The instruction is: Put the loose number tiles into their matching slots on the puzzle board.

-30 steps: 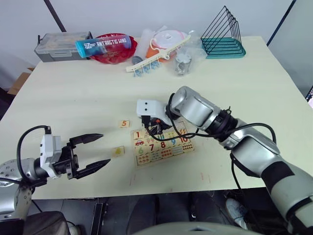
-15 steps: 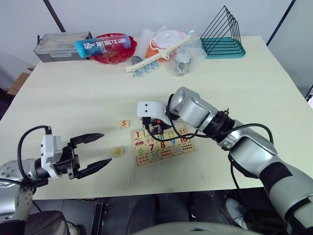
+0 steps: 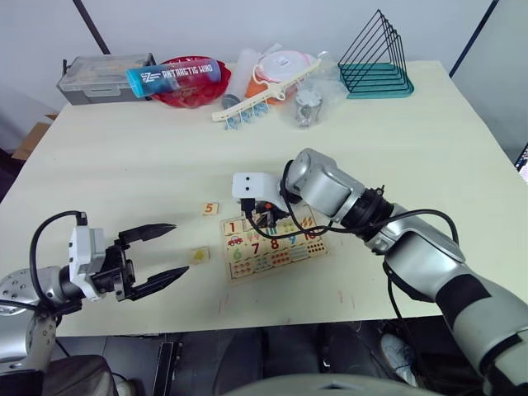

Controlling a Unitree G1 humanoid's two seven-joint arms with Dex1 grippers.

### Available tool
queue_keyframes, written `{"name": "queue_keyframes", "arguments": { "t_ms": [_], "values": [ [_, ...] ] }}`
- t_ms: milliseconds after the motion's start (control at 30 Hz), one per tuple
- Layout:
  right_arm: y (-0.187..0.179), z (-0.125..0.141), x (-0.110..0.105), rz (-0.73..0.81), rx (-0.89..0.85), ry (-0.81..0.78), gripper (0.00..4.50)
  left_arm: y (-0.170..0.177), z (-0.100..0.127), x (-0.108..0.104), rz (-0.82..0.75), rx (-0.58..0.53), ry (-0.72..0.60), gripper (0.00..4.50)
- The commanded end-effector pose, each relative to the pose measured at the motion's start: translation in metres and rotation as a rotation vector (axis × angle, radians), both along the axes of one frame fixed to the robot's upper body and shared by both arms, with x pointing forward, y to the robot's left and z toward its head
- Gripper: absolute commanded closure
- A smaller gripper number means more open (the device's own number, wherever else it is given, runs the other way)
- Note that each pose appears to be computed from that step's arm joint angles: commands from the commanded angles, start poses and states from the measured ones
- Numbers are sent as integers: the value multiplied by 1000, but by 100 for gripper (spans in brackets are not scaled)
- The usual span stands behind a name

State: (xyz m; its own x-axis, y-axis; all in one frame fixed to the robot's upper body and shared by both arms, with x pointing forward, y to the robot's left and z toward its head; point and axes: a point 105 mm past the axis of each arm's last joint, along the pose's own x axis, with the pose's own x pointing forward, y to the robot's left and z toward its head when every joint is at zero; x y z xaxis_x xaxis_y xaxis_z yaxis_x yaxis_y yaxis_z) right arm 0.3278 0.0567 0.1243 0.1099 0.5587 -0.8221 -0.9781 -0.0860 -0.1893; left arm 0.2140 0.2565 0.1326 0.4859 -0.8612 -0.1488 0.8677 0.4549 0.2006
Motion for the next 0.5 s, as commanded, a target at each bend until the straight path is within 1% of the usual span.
{"name": "queue_keyframes", "arguments": {
  "t_ms": [33,500],
  "values": [
    [5,5,-4,28,34,1,365,3,9,0,10,-3,-40,0],
    [10,3,-7,48,47,4,365,3,6,-2,16,0,-35,0]
  ]
}}
